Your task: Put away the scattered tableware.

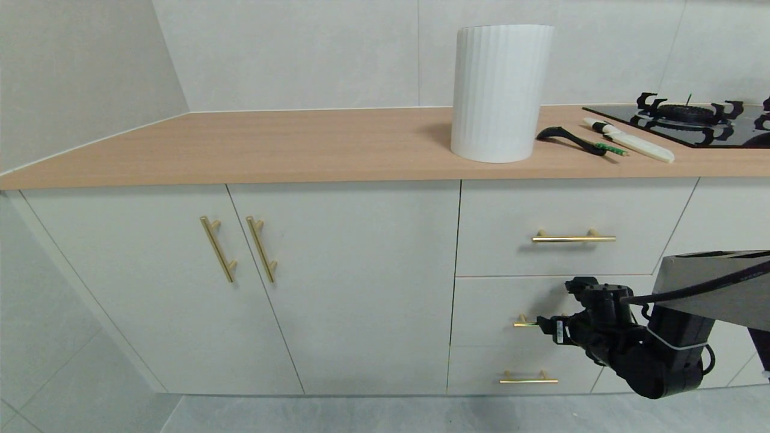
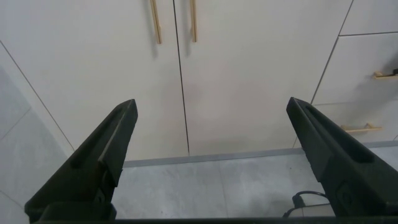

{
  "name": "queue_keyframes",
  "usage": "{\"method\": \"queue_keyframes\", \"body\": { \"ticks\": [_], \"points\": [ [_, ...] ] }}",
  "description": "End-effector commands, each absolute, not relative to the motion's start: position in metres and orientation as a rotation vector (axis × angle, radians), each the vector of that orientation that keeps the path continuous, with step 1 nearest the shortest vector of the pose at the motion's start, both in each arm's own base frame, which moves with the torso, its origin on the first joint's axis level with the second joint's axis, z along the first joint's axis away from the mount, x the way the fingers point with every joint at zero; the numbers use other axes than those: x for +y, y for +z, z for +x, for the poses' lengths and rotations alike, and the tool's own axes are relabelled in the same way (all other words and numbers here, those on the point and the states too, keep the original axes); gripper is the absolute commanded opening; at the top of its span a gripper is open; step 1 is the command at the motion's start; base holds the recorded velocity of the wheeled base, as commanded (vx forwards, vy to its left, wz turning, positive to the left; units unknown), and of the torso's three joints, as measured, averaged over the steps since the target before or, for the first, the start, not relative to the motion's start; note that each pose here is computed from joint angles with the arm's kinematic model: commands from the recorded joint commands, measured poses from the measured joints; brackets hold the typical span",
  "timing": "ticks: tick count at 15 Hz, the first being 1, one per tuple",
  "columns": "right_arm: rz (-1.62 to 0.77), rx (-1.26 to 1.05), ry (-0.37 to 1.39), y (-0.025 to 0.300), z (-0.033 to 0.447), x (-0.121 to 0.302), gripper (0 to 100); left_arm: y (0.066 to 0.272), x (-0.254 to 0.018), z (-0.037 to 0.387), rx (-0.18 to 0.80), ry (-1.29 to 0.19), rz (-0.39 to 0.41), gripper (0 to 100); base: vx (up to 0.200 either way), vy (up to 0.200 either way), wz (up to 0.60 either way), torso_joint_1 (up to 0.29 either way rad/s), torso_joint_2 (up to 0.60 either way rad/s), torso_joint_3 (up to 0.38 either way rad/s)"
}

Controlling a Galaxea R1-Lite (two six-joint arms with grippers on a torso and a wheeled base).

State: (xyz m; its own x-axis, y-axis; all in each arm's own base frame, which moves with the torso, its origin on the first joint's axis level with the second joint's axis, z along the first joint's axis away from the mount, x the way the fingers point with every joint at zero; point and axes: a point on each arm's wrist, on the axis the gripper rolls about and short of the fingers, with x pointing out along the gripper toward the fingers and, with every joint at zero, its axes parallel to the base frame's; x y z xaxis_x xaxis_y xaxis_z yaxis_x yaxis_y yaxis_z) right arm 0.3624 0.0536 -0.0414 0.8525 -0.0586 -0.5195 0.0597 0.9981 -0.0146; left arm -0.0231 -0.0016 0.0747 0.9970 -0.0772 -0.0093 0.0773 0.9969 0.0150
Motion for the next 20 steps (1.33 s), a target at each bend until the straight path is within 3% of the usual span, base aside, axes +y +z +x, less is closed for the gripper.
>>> {"method": "queue_keyframes", "body": {
  "ticks": [1,14,17,20],
  "points": [
    [-0.003,0.565,-0.063,-0.048,0.362,0.054,100,0.075,-0.002,-0.023,0.01,-0.077,0.015,100,0.0,0.0,0.0,0.0,0.0,0.0],
    [-0.019,0.614,-0.061,-0.049,0.353,0.052,100,0.075,-0.002,-0.023,0.01,-0.077,0.015,100,0.0,0.0,0.0,0.0,0.0,0.0],
    [-0.012,0.655,-0.032,-0.016,0.338,0.051,100,0.075,-0.002,-0.023,0.01,-0.077,0.016,100,0.0,0.0,0.0,0.0,0.0,0.0],
    [0.011,0.699,0.05,0.045,0.314,0.05,100,0.075,-0.002,-0.023,0.01,-0.077,0.015,100,0.0,0.0,0.0,0.0,0.0,0.0]
  ]
}}
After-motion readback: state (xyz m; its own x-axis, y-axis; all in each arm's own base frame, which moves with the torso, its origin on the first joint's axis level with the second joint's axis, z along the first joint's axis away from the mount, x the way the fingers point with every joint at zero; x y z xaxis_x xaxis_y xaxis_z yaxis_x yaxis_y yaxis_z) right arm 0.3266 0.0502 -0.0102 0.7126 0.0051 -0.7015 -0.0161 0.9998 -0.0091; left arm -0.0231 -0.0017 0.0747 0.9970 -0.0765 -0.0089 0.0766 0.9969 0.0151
